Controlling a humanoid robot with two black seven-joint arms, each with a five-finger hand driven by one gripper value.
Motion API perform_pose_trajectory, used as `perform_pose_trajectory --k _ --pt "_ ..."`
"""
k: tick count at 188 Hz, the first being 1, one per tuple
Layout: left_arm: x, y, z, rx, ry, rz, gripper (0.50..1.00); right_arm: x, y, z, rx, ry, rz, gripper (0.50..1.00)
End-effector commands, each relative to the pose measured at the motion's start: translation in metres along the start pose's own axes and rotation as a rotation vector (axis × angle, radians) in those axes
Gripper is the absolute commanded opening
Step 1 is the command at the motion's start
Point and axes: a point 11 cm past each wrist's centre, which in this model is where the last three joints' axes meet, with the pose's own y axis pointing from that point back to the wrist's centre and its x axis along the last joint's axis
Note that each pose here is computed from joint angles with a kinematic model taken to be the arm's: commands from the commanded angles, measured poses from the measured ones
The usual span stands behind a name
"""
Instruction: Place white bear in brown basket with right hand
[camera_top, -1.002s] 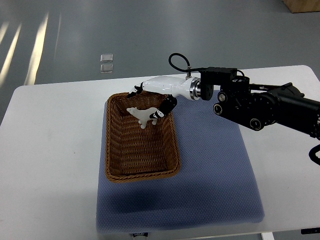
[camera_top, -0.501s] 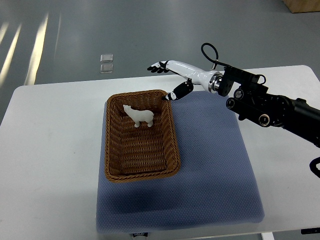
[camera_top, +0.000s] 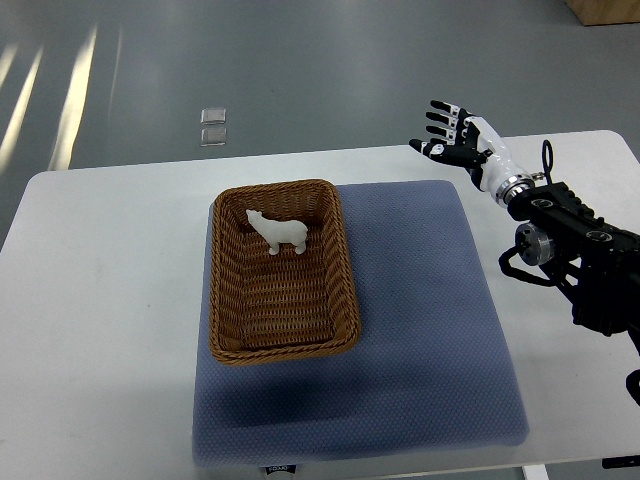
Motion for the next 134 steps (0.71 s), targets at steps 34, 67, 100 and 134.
perform_pose_trajectory --k 34,67,100,134 --pt "0.000 0.000 0.000 0.000 -0.001 0.000 1.000 0.032 0.016 0.019 -0.026 -0.264 0.120 0.897" --pt "0.000 0.000 0.000 0.000 0.000 0.001 1.000 0.035 0.025 0.032 -0.032 -0.302 0.080 0.921" --pt "0.000 0.000 0.000 0.000 0.000 0.001 1.000 0.031 0.029 0.029 -0.004 -0.368 -0.022 0.926" --pt "0.000 0.000 0.000 0.000 -0.001 0.000 1.000 0.026 0.028 0.023 0.024 -0.411 -0.082 0.926"
